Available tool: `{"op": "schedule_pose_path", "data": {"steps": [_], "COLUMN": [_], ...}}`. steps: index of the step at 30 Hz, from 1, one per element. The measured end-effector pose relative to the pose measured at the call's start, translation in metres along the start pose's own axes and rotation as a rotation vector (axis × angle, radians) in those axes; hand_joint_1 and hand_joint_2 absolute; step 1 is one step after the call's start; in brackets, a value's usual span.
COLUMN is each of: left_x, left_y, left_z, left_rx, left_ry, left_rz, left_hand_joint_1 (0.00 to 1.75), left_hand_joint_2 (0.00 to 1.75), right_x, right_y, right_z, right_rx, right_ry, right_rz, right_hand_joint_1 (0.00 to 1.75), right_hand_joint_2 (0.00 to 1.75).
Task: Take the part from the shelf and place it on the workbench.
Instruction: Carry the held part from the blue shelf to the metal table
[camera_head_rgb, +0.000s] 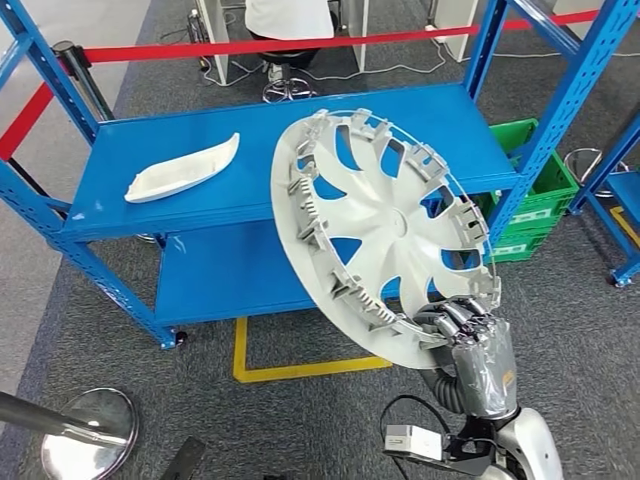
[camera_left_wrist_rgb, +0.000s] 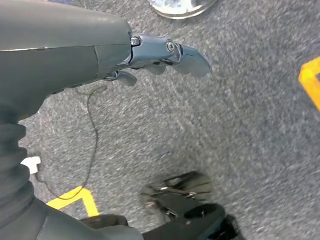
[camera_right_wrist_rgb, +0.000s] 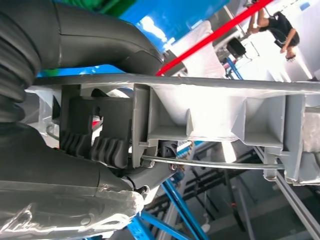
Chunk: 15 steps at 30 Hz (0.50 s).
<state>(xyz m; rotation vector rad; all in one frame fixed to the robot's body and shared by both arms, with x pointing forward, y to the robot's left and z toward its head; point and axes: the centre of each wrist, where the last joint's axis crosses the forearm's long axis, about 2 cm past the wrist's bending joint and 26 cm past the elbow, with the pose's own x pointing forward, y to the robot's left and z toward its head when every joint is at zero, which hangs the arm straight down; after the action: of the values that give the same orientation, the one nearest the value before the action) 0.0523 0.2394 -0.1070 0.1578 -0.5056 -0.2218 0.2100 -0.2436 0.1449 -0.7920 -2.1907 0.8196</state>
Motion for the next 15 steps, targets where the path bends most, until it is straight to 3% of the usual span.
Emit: {"op": "schedule_pose_path", "data": {"steps": [15], "left_x": [0.0014], "left_y": [-0.0012], "left_z": [-0.0002], "left_rx": [-0.005], "left_ry": [-0.028], "left_rz": [-0.001], "left_hand_joint_1": [0.00], "left_hand_joint_2": [1.75], "right_x": [0.0018], "right_y": [-0.0048], "right_z": [0.0078], "right_rx": [-0.004], "right_ry": [0.022], "right_rz": [0.006], "right_hand_joint_1": [1.75], "right_hand_joint_2": [1.75]}}
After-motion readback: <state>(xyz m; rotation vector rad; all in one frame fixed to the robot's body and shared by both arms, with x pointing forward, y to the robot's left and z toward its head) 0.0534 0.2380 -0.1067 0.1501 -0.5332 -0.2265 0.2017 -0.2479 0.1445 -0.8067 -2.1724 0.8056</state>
